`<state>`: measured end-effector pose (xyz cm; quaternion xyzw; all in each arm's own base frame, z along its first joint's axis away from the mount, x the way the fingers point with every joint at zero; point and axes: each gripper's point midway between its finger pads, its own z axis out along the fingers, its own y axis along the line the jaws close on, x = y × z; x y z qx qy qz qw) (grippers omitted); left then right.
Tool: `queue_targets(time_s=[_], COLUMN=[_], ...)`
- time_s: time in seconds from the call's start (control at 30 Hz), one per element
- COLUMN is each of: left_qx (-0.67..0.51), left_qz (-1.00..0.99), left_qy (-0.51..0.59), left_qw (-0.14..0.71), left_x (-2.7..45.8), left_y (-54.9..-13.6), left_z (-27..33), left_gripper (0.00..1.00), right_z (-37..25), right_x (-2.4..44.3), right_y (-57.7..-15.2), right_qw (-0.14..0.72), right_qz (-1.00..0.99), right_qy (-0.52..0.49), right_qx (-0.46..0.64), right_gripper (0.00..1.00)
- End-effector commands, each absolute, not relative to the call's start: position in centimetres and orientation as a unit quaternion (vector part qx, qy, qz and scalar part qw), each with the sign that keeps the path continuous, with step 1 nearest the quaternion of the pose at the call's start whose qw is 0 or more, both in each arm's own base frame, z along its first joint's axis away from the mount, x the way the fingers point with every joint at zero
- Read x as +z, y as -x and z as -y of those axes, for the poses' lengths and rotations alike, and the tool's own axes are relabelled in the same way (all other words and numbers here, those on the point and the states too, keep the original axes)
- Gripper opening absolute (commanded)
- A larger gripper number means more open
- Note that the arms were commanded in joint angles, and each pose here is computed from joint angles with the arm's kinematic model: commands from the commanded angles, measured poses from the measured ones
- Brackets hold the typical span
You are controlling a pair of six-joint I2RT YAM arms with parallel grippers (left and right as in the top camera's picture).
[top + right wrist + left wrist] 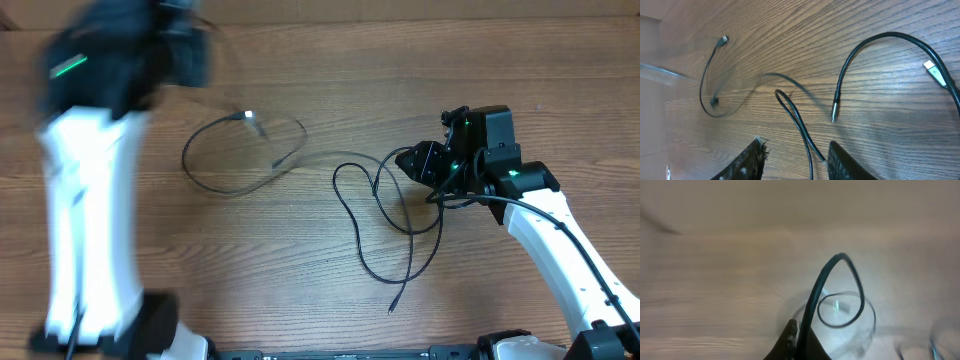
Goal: Untangle cables
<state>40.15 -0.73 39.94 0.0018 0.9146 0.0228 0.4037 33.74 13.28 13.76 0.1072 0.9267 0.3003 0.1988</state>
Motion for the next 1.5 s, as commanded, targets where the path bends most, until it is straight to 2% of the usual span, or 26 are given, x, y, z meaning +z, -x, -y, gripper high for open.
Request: queue_targets(time_s=[0.0,0.2,0.5,0.8,1.03,1.3,1.47], left_qx=[0.070,0.136,0.159,0.164,0.164,0.165,0.122], left_qz=[-0.891,-0.863,-0.831,-0.787,-0.695,-0.622,-0.640], left_qy=[0.090,0.221,0.365,0.466,0.556,0.607,0.592], left_qw=[0.439,0.434,0.389,0.369,0.425,0.466,0.474], left_x=[42.7,43.0,39.4,36.5,38.9,40.9,40.8], left_y=[-38.4,-36.3,-35.1,-34.0,-31.3,-28.6,-30.2], left_z=[-5.3,-14.7,-24.3,-30.7,-35.7,-39.0,-37.9], left_gripper=[0.04,0.04,0.04,0.04,0.04,0.04,0.04], right_z=[-13.2,-13.2,-13.2,-13.2,-13.2,-12.9,-12.9], right_x=[13.9,13.9,13.9,13.9,13.9,13.8,13.8], right_y=[-33.9,-33.8,-33.8,-33.8,-33.8,-34.0,-34.0], right_qw=[0.205,0.205,0.205,0.205,0.205,0.209,0.209], right_qz=[-0.927,-0.927,-0.927,-0.927,-0.927,-0.928,-0.928], right_qy=[-0.103,-0.103,-0.103,-0.103,-0.104,-0.107,-0.107], right_qx=[0.296,0.297,0.296,0.296,0.296,0.288,0.289], right_gripper=[0.39,0.39,0.39,0.39,0.39,0.39,0.39])
